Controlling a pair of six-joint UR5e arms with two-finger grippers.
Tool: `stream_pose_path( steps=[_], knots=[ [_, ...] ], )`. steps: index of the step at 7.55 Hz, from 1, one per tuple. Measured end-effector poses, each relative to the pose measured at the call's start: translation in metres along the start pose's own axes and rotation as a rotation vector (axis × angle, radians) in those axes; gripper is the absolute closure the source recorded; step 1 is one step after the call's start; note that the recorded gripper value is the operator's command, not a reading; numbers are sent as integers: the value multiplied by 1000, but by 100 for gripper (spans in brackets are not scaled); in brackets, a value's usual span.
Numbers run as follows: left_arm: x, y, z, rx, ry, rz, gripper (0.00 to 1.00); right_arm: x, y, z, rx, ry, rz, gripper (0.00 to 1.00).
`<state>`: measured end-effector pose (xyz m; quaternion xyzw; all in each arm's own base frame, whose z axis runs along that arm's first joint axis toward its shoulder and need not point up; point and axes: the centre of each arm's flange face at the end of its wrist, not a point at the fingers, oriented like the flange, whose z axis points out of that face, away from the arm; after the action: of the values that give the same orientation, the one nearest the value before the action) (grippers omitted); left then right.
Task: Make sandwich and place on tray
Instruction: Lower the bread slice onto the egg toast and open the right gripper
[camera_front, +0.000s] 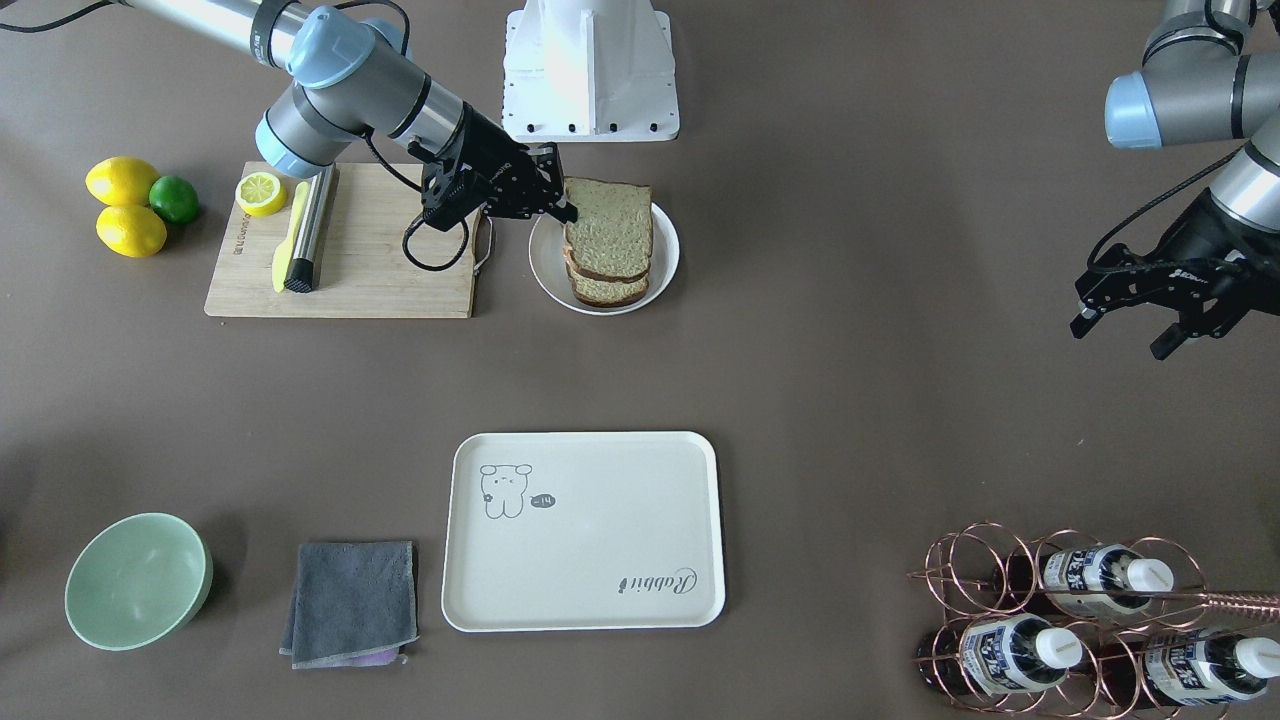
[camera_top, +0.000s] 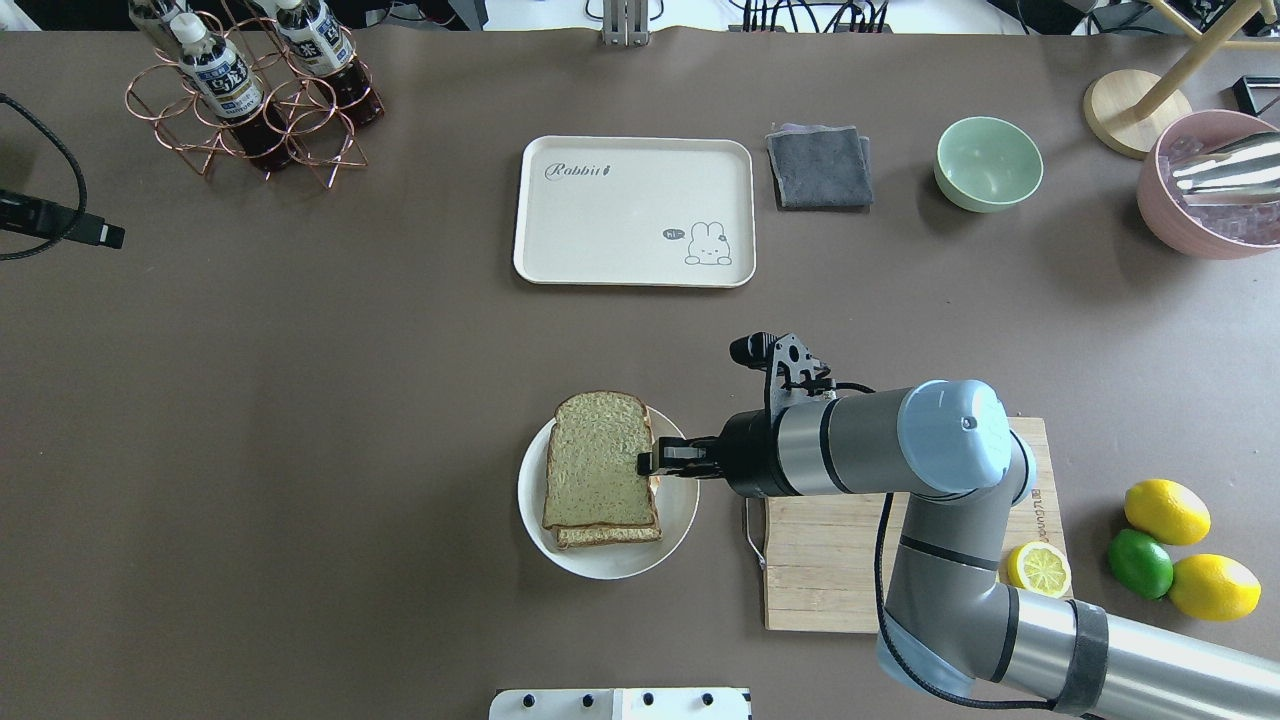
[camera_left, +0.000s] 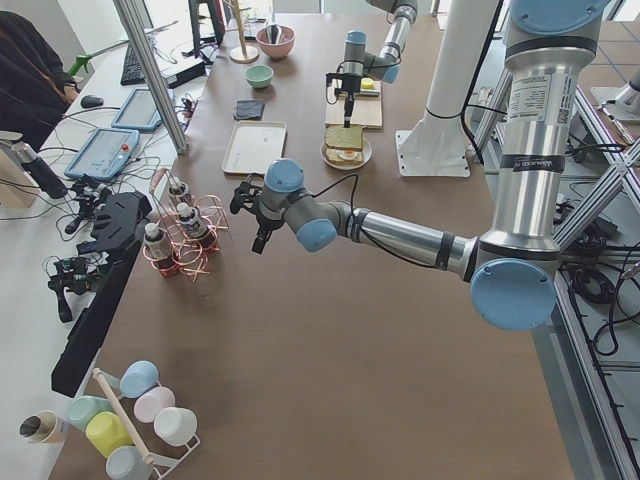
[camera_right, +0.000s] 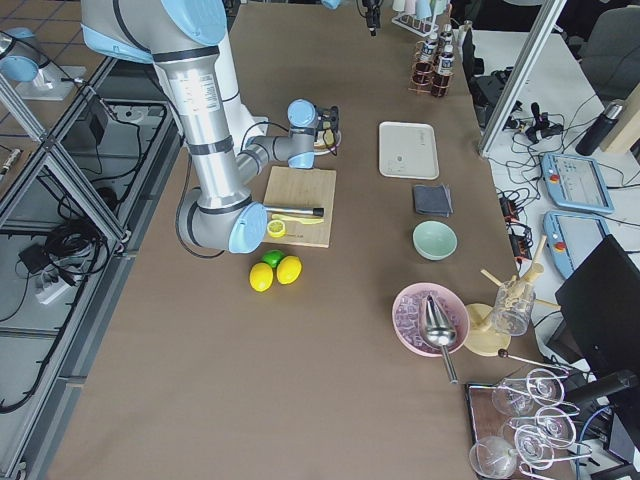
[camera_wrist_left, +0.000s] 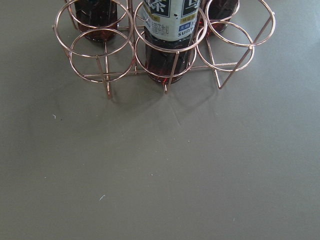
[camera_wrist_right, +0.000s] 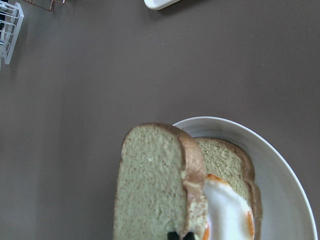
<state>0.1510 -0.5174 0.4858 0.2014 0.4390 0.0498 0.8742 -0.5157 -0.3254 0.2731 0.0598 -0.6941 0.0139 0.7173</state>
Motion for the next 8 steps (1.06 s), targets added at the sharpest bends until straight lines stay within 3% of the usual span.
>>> stream_pose_path(
  steps=[8],
  knots=[
    [2,-8,4,1,0,2,3,18,6,15,-16,32,13,100]
  ],
)
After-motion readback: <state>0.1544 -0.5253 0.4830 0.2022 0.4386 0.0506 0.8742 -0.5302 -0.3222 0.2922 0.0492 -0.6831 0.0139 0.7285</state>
